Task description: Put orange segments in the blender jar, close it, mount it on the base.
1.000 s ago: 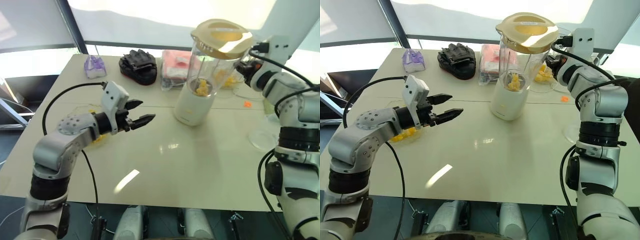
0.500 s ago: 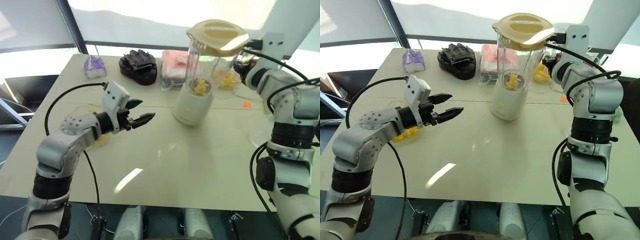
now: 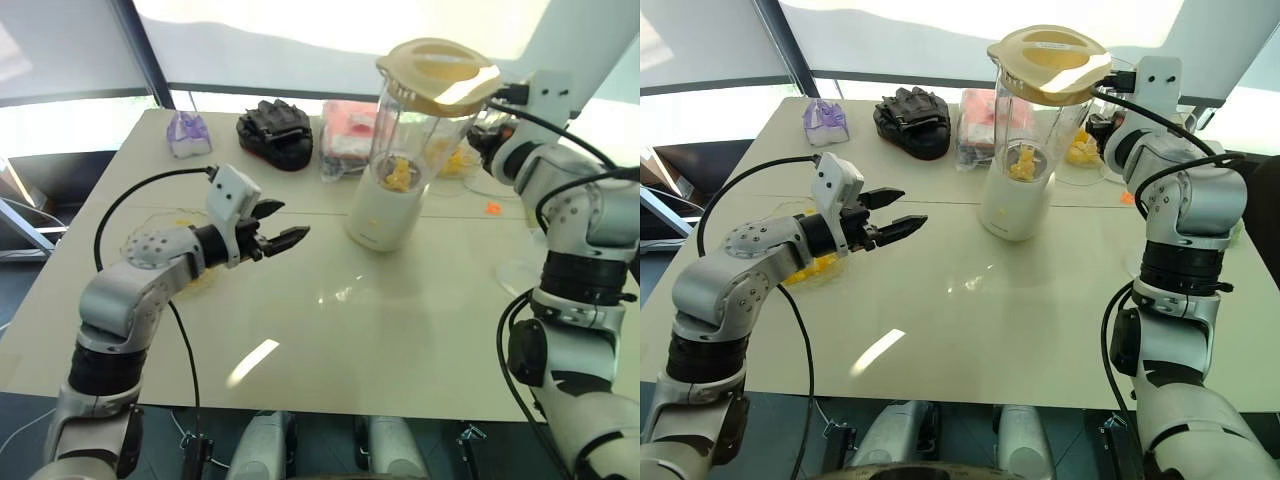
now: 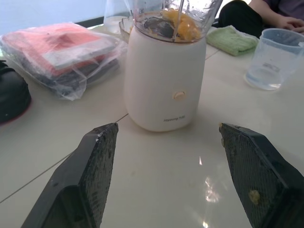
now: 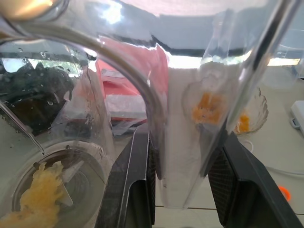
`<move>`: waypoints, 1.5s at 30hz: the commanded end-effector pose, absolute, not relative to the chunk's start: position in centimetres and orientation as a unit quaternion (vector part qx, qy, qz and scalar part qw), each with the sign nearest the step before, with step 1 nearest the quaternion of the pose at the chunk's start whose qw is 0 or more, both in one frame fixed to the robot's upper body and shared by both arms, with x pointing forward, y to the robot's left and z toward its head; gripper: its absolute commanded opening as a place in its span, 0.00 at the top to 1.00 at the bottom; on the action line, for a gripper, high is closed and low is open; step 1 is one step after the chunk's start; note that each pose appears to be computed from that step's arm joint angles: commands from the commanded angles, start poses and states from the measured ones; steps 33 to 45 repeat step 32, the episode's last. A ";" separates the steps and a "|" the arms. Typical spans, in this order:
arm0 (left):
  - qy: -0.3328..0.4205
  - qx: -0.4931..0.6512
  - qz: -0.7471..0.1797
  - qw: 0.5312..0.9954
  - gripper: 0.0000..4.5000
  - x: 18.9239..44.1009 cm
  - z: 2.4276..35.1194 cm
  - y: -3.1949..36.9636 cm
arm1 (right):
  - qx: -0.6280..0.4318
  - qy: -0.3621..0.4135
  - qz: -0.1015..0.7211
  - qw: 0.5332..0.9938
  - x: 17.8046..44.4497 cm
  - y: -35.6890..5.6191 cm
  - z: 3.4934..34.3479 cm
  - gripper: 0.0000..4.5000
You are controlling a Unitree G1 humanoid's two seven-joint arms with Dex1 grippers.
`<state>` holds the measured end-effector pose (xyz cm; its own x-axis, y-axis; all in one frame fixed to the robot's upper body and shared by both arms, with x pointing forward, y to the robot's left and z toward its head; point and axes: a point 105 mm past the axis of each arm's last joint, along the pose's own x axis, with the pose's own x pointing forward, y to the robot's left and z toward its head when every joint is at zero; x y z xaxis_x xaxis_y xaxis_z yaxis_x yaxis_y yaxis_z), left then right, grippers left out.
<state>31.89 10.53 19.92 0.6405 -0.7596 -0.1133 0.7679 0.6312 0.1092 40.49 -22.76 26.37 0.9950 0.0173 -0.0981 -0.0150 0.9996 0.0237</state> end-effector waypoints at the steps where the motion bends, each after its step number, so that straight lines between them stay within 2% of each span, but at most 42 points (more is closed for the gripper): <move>1: 0.004 0.084 -0.425 0.901 0.21 31.8 20.8 10.3 | 0.005 0.064 0.018 0.998 40.6 -22.8 25.4 0.72; 5: 0.004 0.084 -0.425 0.901 0.21 31.8 20.8 10.2 | 0.000 0.062 0.017 0.998 40.8 -23.0 25.4 0.72; 9: 0.004 0.084 -0.425 0.902 0.20 31.9 20.8 10.2 | -0.004 0.062 0.008 0.998 40.8 -23.4 25.5 0.38; 12: 0.004 0.083 -0.424 0.902 0.20 32.0 20.7 10.2 | -0.012 0.064 -0.003 0.998 40.7 -23.7 25.5 0.03; 20: 0.004 0.069 -0.426 0.902 0.20 32.0 20.8 10.1 | -0.020 0.085 -0.009 0.996 39.8 -24.0 23.8 0.03; 26: 0.006 0.021 -0.433 0.901 0.20 31.8 21.5 10.6 | -0.068 0.118 -0.011 0.991 37.0 -24.4 19.7 0.03; 31: 0.041 -0.014 -0.428 0.903 0.20 31.7 20.1 11.2 | -0.095 0.113 -0.002 0.989 33.9 -24.2 16.9 0.03; 45: 0.051 -0.019 -0.426 0.903 0.20 31.7 19.7 11.4 | -0.090 0.100 0.001 0.991 33.4 -24.1 16.8 0.03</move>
